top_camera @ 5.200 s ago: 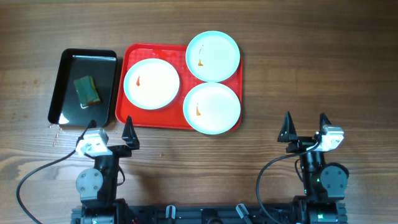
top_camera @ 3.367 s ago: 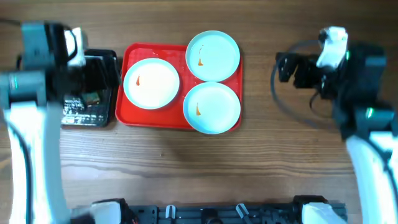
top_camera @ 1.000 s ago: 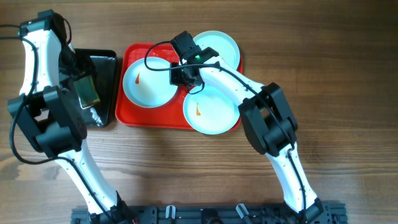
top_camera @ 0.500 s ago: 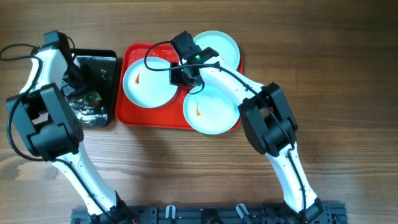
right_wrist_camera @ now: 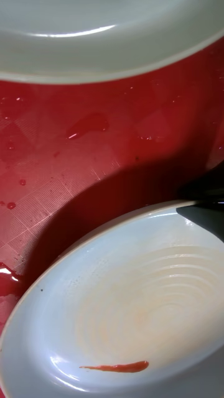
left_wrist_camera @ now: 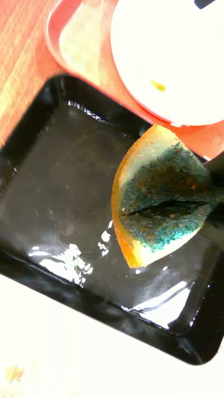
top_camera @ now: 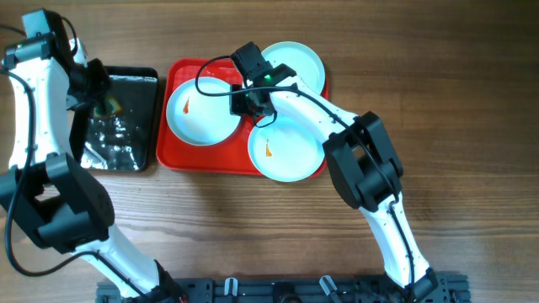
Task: Clean dirty plates on tray and stack at the side
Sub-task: 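Grasp the sponge from the black tray with the left gripper, then wipe the left plate with the sponge while the right gripper holds it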
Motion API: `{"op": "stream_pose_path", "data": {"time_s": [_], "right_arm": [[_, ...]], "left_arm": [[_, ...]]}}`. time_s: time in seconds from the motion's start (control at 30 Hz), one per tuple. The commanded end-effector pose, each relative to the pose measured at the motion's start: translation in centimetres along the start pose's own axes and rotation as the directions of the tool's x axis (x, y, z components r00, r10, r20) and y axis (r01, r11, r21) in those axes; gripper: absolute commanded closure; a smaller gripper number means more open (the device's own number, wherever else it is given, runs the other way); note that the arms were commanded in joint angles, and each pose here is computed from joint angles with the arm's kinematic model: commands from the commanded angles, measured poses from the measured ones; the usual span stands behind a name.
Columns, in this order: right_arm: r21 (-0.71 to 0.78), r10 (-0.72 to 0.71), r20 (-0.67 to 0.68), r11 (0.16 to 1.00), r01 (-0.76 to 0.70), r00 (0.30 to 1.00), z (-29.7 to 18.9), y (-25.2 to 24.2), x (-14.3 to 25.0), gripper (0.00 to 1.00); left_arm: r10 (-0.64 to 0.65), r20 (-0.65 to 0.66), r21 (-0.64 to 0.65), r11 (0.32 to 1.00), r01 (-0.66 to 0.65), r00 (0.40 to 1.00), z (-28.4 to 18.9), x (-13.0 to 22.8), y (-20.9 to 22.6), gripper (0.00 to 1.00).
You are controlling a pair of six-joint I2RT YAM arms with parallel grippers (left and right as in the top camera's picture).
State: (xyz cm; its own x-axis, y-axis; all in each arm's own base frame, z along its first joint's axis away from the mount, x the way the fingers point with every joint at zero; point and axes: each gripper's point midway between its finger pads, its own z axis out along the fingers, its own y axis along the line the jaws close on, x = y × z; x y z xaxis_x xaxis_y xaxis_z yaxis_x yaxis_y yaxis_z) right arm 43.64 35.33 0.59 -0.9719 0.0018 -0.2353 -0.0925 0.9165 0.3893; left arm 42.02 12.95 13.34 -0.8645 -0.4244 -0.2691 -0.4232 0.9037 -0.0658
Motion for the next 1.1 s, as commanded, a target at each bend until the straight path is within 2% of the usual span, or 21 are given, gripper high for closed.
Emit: {"op": "stream_pose_path", "data": {"time_s": [0.0, 0.1, 0.23, 0.3, 0.4, 0.57, 0.7, 0.77, 0.87, 0.9, 0.97, 1.07], "right_arm": [[0.006, -0.037, -0.043, 0.999, 0.038, 0.998, 2.0, -0.6, 1.2, 0.96], [0.006, -0.035, -0.043, 0.999, 0.035, 0.998, 2.0, -0.7, 1.1, 0.96], [-0.006, -0.027, -0.052, 1.0, 0.027, 0.998, 1.9, -0.8, 1.1, 0.96], [-0.004, -0.021, -0.051, 1.0, 0.021, 0.998, 1.8, -1.1, 0.9, 0.96], [-0.017, -0.018, -0.056, 1.0, 0.017, 0.998, 1.8, -1.0, 0.9, 0.96], [-0.023, -0.019, -0.059, 1.0, 0.017, 0.998, 1.8, -0.9, 0.9, 0.96], [-0.025, -0.019, -0.057, 1.0, 0.018, 0.998, 1.8, -0.8, 0.9, 0.96], [-0.025, -0.019, -0.057, 1.0, 0.017, 0.998, 1.8, -0.8, 0.9, 0.96], [-0.025, -0.019, -0.056, 1.0, 0.018, 0.998, 1.8, -0.9, 0.8, 0.96], [-0.025, -0.019, -0.056, 1.0, 0.017, 0.998, 1.8, -0.9, 0.8, 0.96], [-0.025, -0.019, -0.056, 1.0, 0.017, 0.998, 1.8, -0.9, 0.8, 0.96], [-0.025, -0.019, -0.056, 1.0, 0.017, 0.998, 1.8, -0.9, 0.8, 0.96]], "left_arm": [[0.054, 0.005, 0.016, 0.998, -0.054, 0.999, -0.6, 0.0, -0.7, 0.96], [0.069, -0.003, 0.057, 0.996, -0.069, 0.998, -0.5, 0.2, -2.0, 0.96], [0.15, -0.026, 0.099, 0.984, -0.147, 0.988, 0.7, 1.4, -6.1, 0.96], [0.189, -0.05, 0.13, 0.975, -0.181, 0.981, 2.3, 2.8, -8.1, 0.96], [0.256, -0.074, 0.257, 0.939, -0.229, 0.964, 5.3, 5.8, -12.3, 0.96], [0.35, 0.045, 0.291, 0.891, -0.347, 0.936, 10.4, 7.4, -17.0, 0.96], [0.381, 0.177, 0.228, 0.881, -0.415, 0.907, 12.4, 5.5, -19.5, 0.96], [0.38, 0.207, 0.166, 0.894, -0.415, 0.901, 12.9, 4.6, -19.1, 0.96], [0.362, 0.166, -0.002, 0.93, -0.367, 0.917, 14.0, 4.2, -15.5, 0.96], [0.275, 0.149, -0.093, 0.96, -0.263, 0.95, 14.0, 3.9, -13.1, 0.96], [0.238, 0.123, -0.129, 0.966, -0.223, 0.963, 14.1, 4.3, -11.8, 0.96], [0.254, 0.038, -0.145, 0.958, -0.246, 0.966, 14.2, 6.3, -11.1, 0.96]]}}
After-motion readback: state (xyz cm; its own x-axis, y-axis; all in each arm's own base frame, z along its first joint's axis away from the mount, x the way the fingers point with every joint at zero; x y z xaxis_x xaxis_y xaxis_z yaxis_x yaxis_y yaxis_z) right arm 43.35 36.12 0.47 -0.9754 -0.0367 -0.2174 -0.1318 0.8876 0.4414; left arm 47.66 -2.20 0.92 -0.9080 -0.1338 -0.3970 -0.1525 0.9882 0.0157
